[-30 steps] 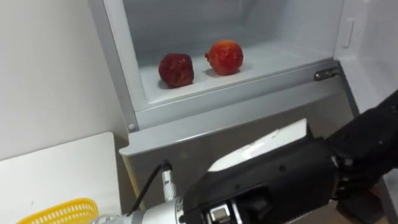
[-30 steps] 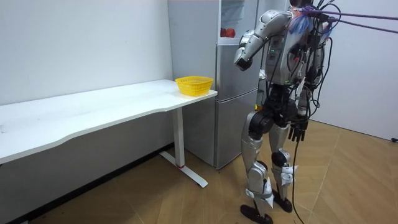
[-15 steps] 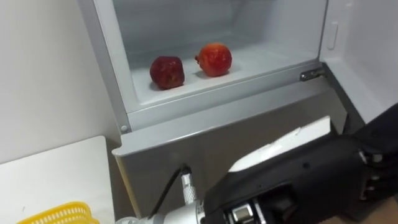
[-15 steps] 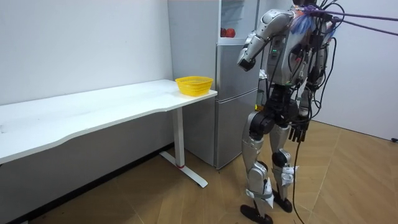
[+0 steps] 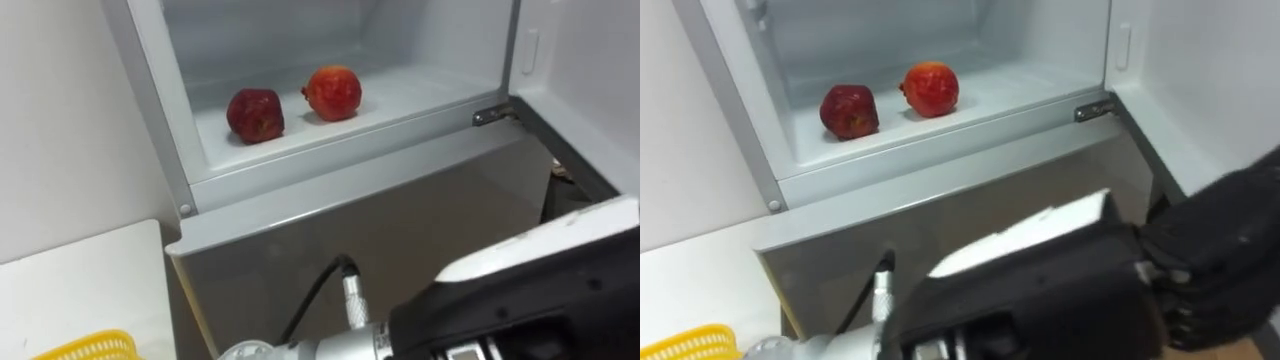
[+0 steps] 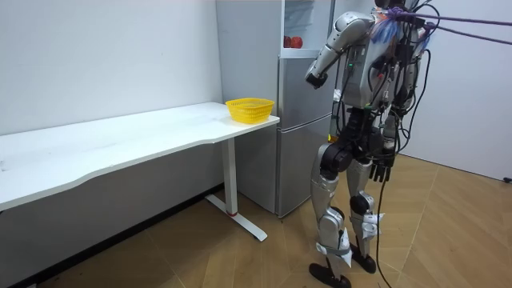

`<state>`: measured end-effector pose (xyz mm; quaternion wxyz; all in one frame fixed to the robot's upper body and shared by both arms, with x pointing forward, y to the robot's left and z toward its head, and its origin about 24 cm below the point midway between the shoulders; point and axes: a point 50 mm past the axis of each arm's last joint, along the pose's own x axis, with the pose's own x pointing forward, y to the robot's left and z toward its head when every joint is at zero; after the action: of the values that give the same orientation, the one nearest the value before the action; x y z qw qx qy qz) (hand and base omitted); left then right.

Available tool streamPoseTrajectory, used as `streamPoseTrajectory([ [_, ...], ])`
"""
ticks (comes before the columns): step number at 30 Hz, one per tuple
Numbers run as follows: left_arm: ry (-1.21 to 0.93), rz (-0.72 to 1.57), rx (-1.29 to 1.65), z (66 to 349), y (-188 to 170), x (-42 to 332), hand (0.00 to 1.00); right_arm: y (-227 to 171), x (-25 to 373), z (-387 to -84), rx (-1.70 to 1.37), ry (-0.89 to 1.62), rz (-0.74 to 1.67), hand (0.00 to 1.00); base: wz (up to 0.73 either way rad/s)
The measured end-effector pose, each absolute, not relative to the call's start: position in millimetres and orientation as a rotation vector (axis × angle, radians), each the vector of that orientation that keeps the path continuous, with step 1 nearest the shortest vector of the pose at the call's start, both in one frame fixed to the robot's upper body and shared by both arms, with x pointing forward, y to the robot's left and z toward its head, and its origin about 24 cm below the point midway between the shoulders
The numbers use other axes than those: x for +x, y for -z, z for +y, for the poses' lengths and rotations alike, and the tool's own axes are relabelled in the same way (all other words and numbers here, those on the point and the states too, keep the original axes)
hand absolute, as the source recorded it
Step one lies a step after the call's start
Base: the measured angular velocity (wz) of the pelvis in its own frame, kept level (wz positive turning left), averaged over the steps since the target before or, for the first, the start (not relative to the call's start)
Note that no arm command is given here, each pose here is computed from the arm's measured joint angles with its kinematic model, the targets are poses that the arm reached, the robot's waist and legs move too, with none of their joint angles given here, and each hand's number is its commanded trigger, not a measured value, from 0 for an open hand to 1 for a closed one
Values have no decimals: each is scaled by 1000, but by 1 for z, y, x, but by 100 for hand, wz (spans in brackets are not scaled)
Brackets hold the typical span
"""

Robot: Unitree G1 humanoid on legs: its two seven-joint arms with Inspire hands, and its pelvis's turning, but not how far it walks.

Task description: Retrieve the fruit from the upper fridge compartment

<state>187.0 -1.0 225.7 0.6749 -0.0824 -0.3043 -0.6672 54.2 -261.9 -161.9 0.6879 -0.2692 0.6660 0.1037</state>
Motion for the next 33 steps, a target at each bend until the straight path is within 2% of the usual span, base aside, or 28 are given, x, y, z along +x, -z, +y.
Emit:
streamPoseTrajectory([
  [15,1570,-667,-214,-26,-229,185,0,163,59,-257,-652,-296,1479,0,-1],
  [33,1565,-626,-216,-38,-225,195,0,162,64,-256,-647,-313,1476,0,0],
])
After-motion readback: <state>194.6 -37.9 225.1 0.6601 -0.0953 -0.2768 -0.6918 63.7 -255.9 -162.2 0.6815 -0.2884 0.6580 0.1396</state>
